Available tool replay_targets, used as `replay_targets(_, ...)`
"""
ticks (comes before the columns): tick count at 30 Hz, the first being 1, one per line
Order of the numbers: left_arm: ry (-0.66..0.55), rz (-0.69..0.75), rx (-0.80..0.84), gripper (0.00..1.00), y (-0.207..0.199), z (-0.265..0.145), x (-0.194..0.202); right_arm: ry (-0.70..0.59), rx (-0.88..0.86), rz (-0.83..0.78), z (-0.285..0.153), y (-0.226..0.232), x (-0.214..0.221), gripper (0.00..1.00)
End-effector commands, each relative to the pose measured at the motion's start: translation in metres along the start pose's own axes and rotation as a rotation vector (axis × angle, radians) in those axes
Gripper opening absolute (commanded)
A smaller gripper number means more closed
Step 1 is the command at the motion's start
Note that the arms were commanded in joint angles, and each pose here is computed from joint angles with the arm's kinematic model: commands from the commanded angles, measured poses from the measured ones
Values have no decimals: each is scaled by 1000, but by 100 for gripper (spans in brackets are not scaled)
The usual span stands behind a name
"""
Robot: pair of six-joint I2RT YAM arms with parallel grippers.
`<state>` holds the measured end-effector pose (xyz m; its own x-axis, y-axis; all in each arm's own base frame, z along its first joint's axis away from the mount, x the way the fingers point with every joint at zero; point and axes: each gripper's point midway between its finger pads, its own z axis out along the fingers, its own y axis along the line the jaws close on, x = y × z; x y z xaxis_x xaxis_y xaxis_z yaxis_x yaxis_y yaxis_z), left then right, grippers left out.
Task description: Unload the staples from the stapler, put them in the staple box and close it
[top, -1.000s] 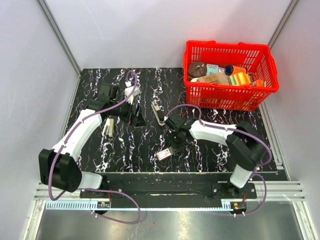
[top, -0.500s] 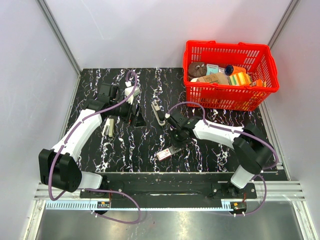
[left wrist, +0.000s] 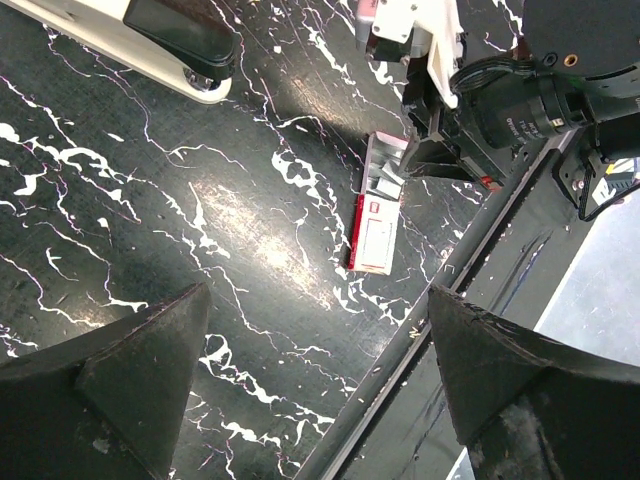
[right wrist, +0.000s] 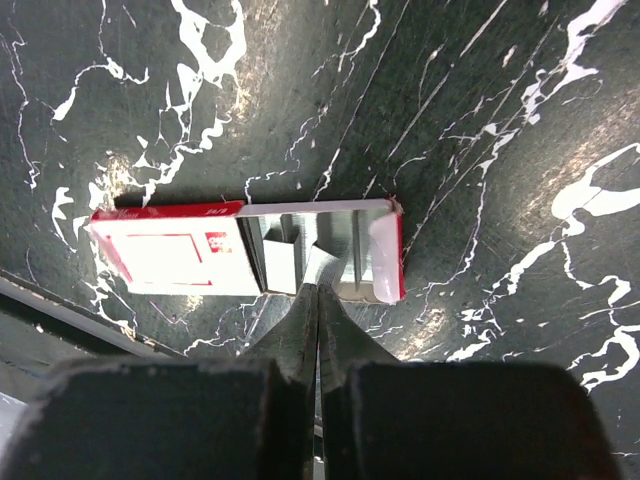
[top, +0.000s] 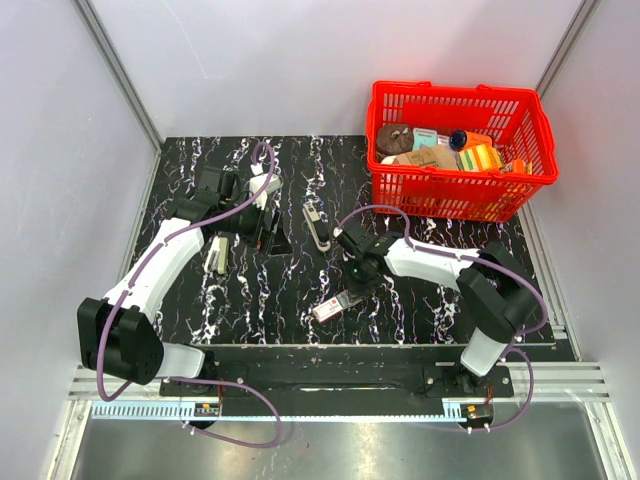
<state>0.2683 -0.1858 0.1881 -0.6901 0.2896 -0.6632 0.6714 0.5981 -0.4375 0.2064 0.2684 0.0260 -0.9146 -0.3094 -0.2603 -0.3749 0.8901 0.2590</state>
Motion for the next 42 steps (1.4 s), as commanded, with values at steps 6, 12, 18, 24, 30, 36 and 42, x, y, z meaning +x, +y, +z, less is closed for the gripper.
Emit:
replay_targets(6, -20, 41, -4, 94, -2, -4, -8, -10, -32, -8, 6, 0, -6, 0)
replay_targets(12, -12, 41, 4, 94, -1, -1, -7, -64, -94, -8, -18, 17, -21, 0)
replay_targets(18, 44, 89, 43, 94, -6, 8, 2, -156, -130, -7, -53, 30, -40, 15)
replay_targets(24, 145, 164, 122, 95, -23, 31, 26, -171, -90, 42, -57, 12, -25, 25)
replay_targets(30, 176, 202, 135, 95, -21, 65, 18, -179, -116, 148, -43, 1, 7, 11)
replay_targets(36, 226, 245, 177, 93, -31, 107, 10, -215, -191, 221, -34, 6, 16, 5)
replay_targets(42, 236, 308, 65, 86, -8, 148, 13, -291, -230, 256, -30, 10, 4, 0)
